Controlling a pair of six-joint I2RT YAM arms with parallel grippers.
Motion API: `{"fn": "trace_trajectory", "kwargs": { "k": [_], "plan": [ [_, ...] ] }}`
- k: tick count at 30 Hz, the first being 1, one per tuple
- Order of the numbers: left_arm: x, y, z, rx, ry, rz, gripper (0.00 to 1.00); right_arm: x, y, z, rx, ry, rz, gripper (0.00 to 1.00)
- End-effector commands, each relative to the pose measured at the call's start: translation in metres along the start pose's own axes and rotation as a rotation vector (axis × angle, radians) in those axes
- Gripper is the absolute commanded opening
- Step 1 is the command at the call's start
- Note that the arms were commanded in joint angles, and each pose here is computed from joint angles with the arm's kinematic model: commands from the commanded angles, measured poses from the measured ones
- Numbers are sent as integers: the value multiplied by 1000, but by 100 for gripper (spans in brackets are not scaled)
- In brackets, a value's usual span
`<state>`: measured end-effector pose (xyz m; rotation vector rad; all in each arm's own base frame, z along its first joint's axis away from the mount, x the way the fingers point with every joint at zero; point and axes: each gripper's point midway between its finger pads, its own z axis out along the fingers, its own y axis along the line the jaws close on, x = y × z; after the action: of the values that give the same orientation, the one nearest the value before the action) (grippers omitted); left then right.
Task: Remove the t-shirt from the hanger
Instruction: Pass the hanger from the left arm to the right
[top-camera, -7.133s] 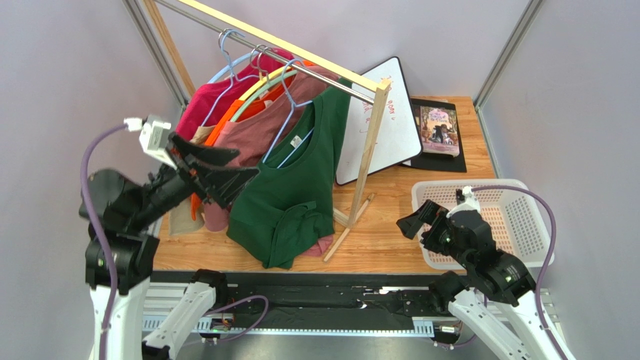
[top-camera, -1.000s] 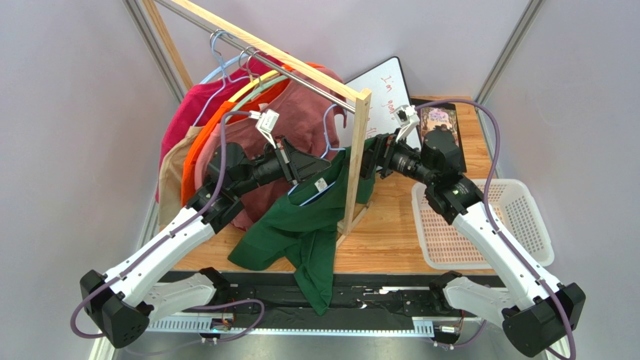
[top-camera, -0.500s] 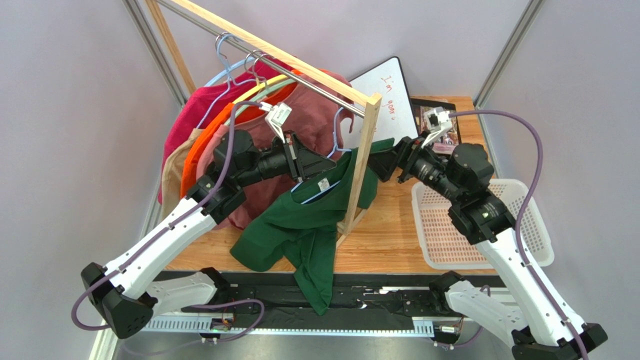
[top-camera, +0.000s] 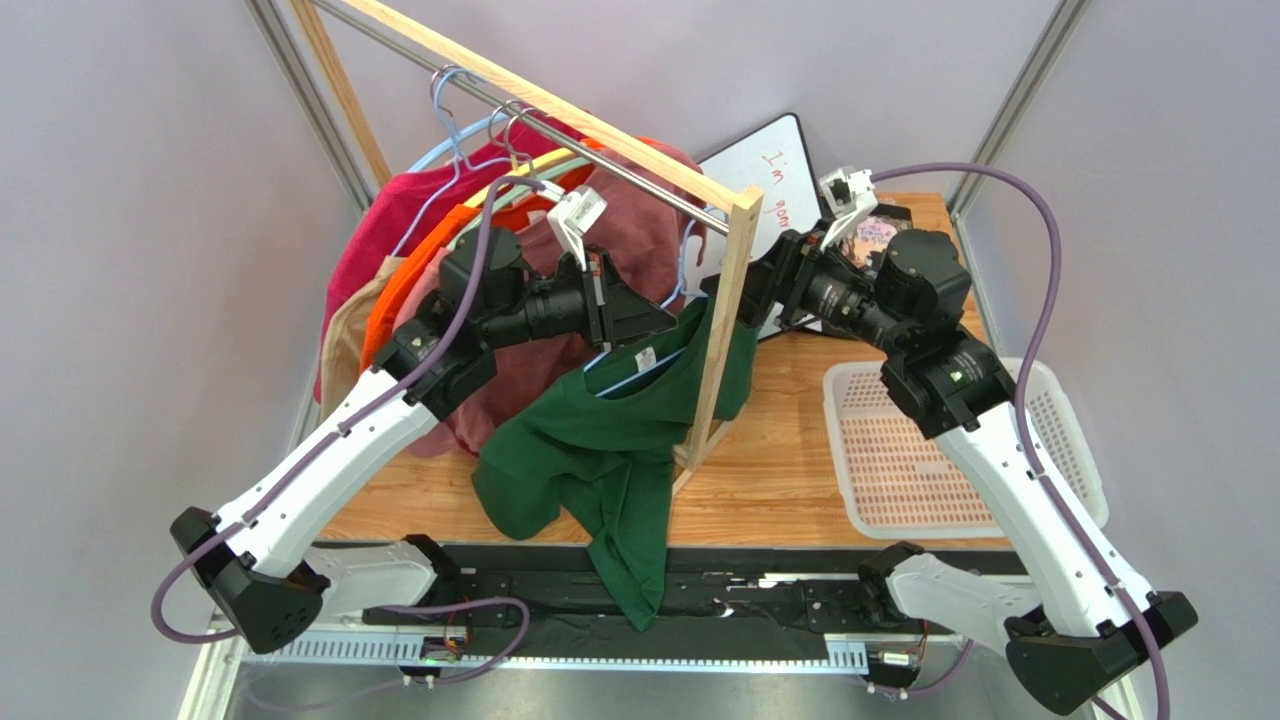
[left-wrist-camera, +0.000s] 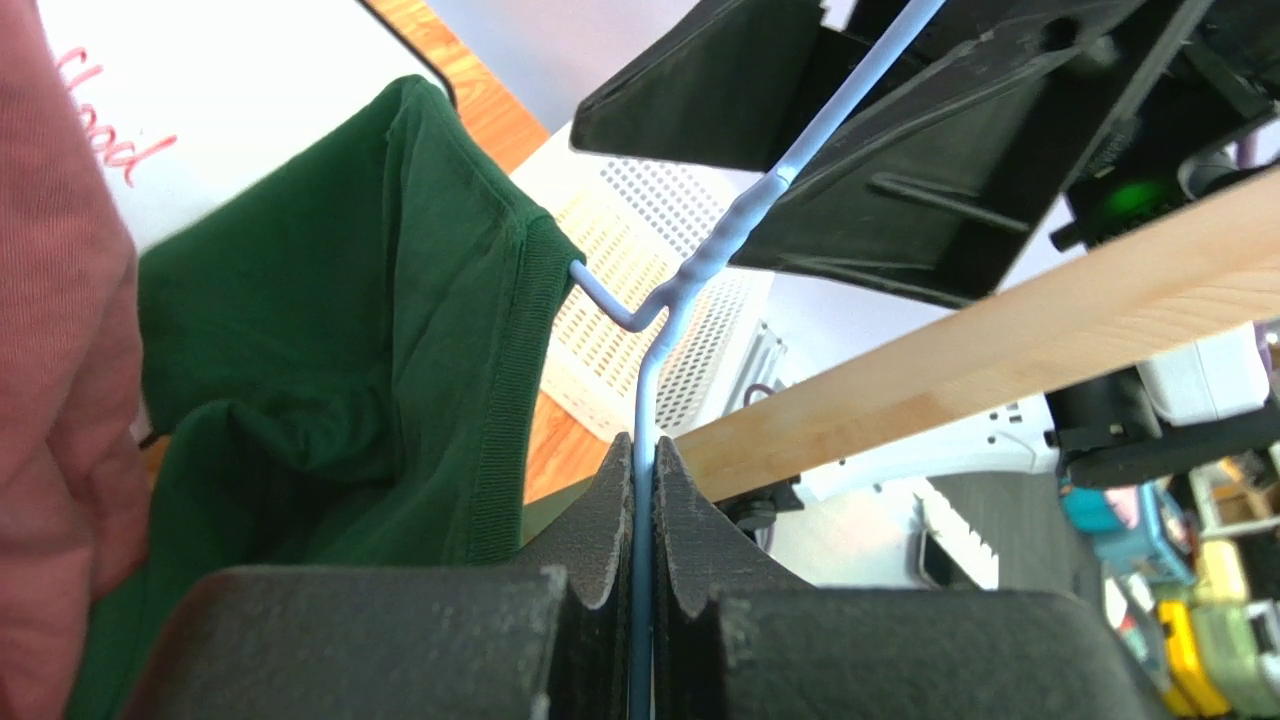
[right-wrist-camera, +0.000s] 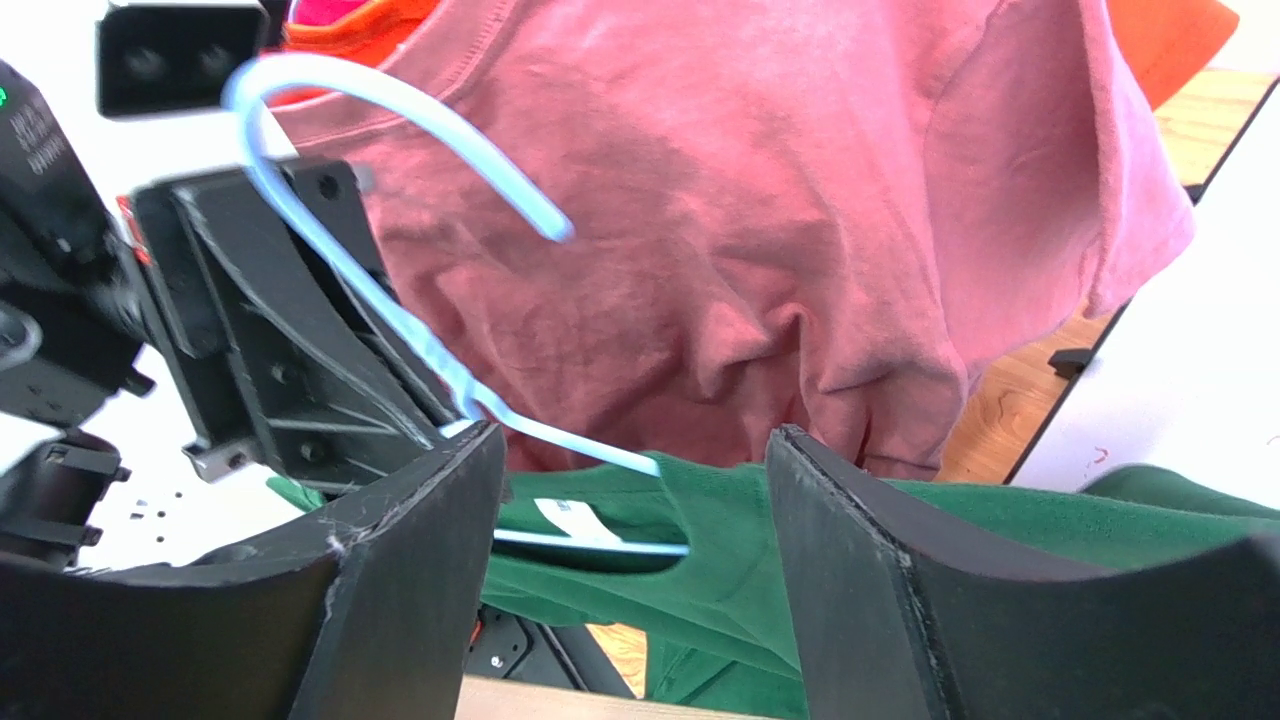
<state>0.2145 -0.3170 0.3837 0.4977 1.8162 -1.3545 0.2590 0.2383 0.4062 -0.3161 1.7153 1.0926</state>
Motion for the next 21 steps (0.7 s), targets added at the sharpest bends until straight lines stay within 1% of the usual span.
{"fn": "trace_trajectory", "kwargs": {
  "k": [1,3,7,11,15,19,21],
  "plan": [
    [-18,-41,-10,129,38,114,0,-15,19,-12,-52,-48,-29,71],
    [-19,-41,-4,137,64,111,0,-14,18,-10,-52,-54,-19,71],
    [-21,-37,2,122,71,106,0,-25,23,-11,-64,-99,-17,71],
    [-22,-31,11,101,93,92,0,-31,32,-10,-104,-108,-23,67],
    [-22,-28,18,102,104,74,0,-32,31,0,-117,-101,-18,66],
    [-18,-23,23,106,107,47,0,-27,29,14,-123,-69,-6,58],
    [-19,-26,24,123,97,50,0,-21,25,21,-104,-62,-4,57]
  ]
}}
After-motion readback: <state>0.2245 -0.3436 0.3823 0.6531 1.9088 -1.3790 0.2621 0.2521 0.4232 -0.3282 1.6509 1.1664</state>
